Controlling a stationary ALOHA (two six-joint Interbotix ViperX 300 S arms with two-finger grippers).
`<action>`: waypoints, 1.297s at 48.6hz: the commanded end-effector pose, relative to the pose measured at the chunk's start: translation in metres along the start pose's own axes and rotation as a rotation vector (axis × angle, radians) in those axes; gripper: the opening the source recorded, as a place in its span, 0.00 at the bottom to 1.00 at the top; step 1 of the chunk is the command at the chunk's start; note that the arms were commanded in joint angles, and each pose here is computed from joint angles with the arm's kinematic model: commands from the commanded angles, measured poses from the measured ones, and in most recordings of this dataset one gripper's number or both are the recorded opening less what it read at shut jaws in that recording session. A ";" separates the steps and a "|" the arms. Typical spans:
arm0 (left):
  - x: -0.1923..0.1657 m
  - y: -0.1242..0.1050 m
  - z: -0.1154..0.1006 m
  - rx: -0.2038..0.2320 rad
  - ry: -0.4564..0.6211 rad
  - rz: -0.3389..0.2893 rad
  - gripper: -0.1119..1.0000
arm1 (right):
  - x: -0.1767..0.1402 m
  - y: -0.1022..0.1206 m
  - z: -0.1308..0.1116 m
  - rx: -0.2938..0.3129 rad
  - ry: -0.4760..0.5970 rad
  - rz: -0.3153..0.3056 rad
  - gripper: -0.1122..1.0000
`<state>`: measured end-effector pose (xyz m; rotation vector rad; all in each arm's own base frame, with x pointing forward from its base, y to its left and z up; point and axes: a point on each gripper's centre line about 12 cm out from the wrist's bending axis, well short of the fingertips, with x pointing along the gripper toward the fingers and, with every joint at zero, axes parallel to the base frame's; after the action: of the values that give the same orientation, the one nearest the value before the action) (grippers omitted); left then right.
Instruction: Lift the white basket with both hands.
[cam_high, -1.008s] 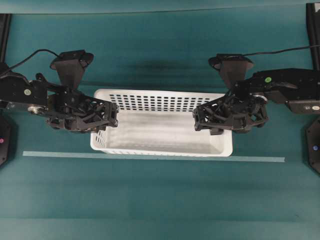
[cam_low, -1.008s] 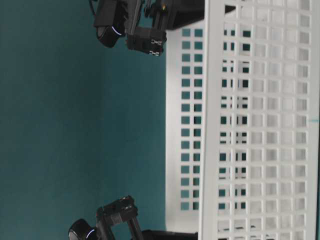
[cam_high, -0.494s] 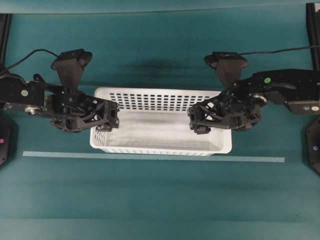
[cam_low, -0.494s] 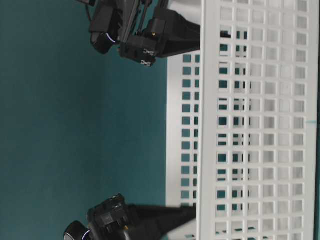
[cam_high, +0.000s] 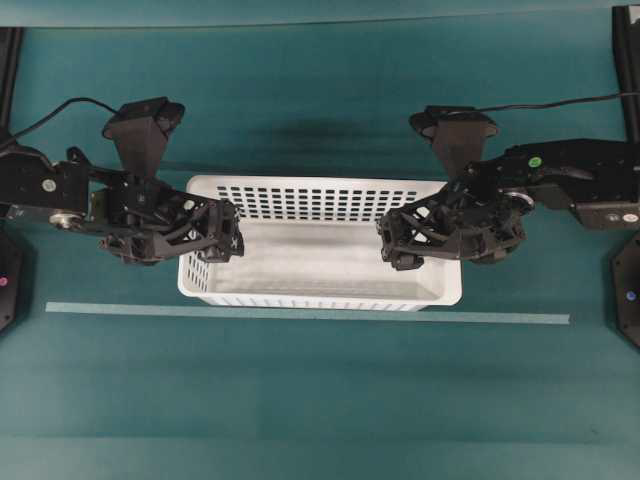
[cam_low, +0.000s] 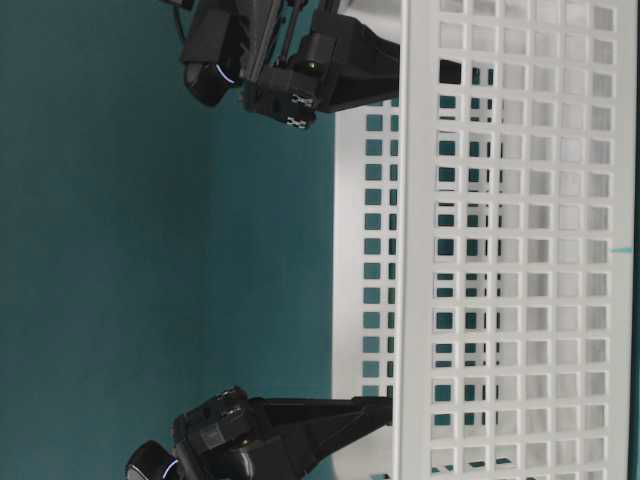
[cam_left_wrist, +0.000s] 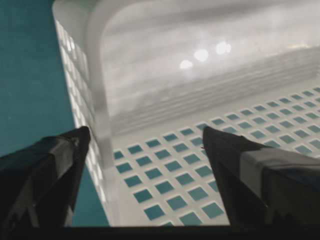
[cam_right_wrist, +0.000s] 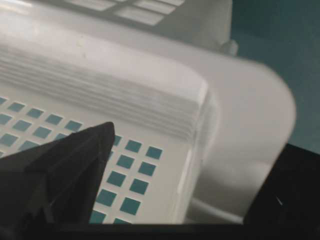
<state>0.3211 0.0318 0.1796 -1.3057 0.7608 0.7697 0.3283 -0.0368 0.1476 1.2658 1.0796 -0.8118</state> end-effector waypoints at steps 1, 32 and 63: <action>-0.003 -0.007 -0.002 0.014 0.000 -0.024 0.94 | 0.002 0.001 -0.001 0.000 0.010 -0.014 0.89; -0.063 -0.010 -0.003 0.025 -0.010 -0.086 0.94 | -0.056 -0.006 0.009 0.045 -0.002 0.028 0.89; -0.156 -0.012 -0.001 0.109 -0.083 -0.394 0.94 | -0.152 -0.001 0.005 -0.048 -0.162 0.344 0.89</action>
<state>0.2492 0.0203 0.3089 -1.2959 0.4831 0.4924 0.2783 -0.0536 0.2813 1.3044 0.7879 -0.6557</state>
